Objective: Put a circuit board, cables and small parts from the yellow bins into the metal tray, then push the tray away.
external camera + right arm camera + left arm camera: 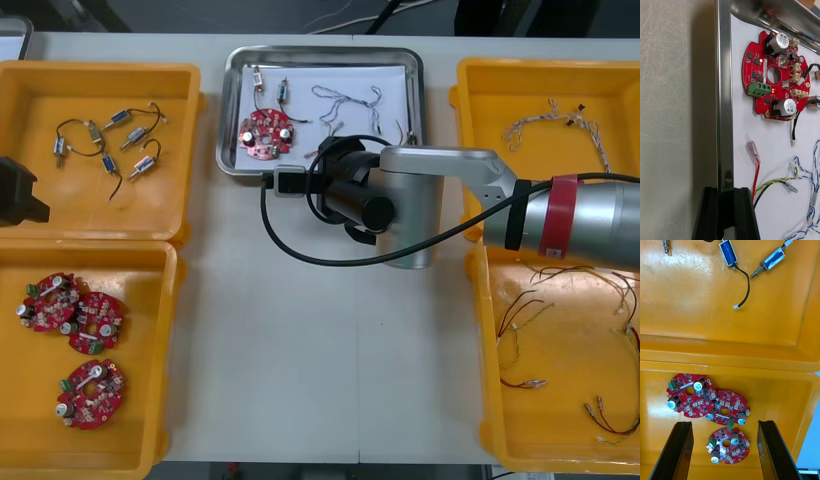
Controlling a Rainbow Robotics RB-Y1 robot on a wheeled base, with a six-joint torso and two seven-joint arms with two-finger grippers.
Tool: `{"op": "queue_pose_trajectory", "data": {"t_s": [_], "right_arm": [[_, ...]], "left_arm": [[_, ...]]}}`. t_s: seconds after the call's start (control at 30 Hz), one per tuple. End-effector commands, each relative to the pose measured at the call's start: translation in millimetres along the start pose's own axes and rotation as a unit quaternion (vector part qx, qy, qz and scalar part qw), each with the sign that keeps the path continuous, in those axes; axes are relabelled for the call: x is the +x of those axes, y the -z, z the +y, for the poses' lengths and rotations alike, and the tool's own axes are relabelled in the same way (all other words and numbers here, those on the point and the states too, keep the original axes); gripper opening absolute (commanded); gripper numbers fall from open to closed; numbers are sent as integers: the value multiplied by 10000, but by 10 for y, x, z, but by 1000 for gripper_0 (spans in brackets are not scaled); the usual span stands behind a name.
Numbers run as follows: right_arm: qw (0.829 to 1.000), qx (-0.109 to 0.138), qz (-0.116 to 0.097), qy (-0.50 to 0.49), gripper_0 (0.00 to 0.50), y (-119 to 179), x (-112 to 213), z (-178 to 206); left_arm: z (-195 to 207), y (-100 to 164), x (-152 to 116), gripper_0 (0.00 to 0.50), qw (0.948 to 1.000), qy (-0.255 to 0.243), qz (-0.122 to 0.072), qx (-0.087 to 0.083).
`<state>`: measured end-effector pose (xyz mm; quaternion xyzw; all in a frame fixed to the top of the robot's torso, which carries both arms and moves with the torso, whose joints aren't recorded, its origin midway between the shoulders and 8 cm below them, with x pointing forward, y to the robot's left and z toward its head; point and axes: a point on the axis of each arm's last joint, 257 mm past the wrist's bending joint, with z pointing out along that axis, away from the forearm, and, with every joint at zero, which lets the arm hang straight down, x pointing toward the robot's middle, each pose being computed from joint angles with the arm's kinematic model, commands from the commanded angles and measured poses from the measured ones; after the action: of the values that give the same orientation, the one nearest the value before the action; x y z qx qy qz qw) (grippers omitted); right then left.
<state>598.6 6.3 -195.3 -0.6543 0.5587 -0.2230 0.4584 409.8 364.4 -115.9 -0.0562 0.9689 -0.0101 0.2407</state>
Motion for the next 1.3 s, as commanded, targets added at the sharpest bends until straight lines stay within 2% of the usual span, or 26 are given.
{"op": "queue_pose_trajectory", "data": {"t_s": [0.03,0.7,0.73,0.77,0.8,0.83,0.9,1.03,1.3], "right_arm": [[9988,309,-293,248,0,55,-344,-391],[9985,353,-308,291,5,14,-368,-410],[9984,353,-316,299,95,15,-372,-409],[9984,352,-323,299,152,15,-375,-409],[9983,352,-346,307,278,16,-387,-408],[9982,349,-376,323,370,16,-409,-403],[9979,355,-400,351,431,19,-425,-411],[9978,357,-417,375,486,25,-437,-417],[9976,346,-445,392,500,46,-452,-405]], "left_arm": [[129,130,-53,500,9991,-344,-173,-188],[129,130,-53,500,9991,-344,-173,-188],[129,130,-53,500,9991,-344,-173,-188],[129,130,-53,500,9991,-344,-173,-188],[129,130,-53,500,9991,-344,-173,-188],[129,130,-53,500,9991,-344,-173,-188],[129,130,-53,500,9991,-344,-173,-188],[129,130,-53,500,9991,-344,-173,-188],[129,130,-53,500,9991,-344,-173,-188]]}}
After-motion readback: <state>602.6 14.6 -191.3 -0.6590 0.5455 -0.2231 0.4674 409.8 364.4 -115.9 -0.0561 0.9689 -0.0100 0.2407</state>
